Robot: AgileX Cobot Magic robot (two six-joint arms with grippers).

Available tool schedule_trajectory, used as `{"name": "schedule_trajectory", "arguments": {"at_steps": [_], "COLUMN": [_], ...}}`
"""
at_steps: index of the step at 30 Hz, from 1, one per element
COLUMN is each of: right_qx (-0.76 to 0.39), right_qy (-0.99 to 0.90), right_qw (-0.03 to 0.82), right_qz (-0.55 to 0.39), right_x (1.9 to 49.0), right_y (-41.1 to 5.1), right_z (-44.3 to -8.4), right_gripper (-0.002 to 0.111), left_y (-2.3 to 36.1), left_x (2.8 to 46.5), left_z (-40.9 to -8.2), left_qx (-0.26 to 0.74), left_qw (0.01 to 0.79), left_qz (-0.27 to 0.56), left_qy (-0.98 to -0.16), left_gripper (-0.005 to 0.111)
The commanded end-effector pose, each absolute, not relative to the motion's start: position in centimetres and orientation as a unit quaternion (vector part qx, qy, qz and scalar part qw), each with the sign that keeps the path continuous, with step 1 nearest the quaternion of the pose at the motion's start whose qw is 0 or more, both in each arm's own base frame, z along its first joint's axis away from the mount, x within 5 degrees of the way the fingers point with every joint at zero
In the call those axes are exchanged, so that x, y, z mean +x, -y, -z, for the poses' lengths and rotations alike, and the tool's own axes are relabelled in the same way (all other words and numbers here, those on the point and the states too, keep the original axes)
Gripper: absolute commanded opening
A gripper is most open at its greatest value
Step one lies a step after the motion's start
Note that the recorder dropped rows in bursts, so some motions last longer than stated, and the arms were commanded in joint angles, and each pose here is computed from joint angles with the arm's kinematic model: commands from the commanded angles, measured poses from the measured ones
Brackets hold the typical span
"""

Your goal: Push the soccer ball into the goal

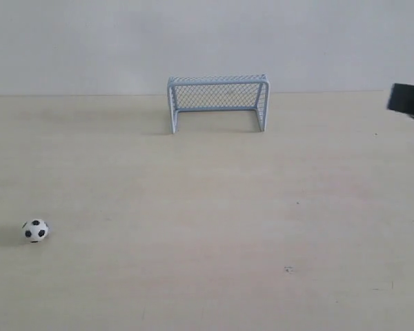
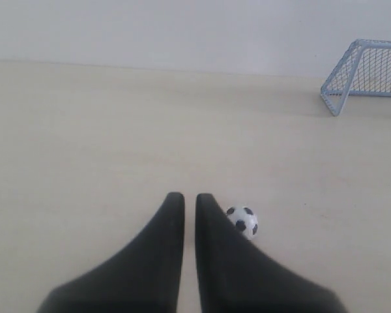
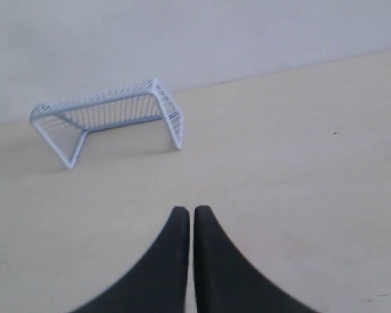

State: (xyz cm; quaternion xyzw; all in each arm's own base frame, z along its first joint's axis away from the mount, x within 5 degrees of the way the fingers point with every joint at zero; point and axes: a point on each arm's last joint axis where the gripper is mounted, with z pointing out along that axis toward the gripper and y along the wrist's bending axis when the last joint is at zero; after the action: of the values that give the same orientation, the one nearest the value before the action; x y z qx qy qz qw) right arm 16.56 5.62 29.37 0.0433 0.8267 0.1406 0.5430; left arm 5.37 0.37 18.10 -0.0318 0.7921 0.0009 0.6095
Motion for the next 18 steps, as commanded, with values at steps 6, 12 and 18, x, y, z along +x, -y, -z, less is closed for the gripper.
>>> {"name": "schedule_trajectory", "arguments": {"at_steps": [6,12,18], "right_qx": [0.099,0.096,0.087], "right_qy": [-0.764,-0.726,-0.703], "right_qw": [0.620,0.661,0.683], "right_qz": [-0.148,-0.164,-0.177], "right_x": [10.9,8.1,7.1], "right_y": [-1.2,-0.9,-1.0], "right_z": [-25.6,-23.6,-22.8], "right_gripper": [0.000,0.000,0.000], "left_y": [-0.4,-0.4,-0.4], "left_x": [5.4,5.4,5.4], "left_z": [-18.3,-18.3,-18.3], "left_qx": [-0.033,-0.033,-0.033], "left_qw": [0.613,0.613,0.613], "left_qz": [-0.001,-0.001,-0.001], "left_qy": [-0.789,-0.789,-0.789], "left_gripper": [0.006,0.006,0.006]}}
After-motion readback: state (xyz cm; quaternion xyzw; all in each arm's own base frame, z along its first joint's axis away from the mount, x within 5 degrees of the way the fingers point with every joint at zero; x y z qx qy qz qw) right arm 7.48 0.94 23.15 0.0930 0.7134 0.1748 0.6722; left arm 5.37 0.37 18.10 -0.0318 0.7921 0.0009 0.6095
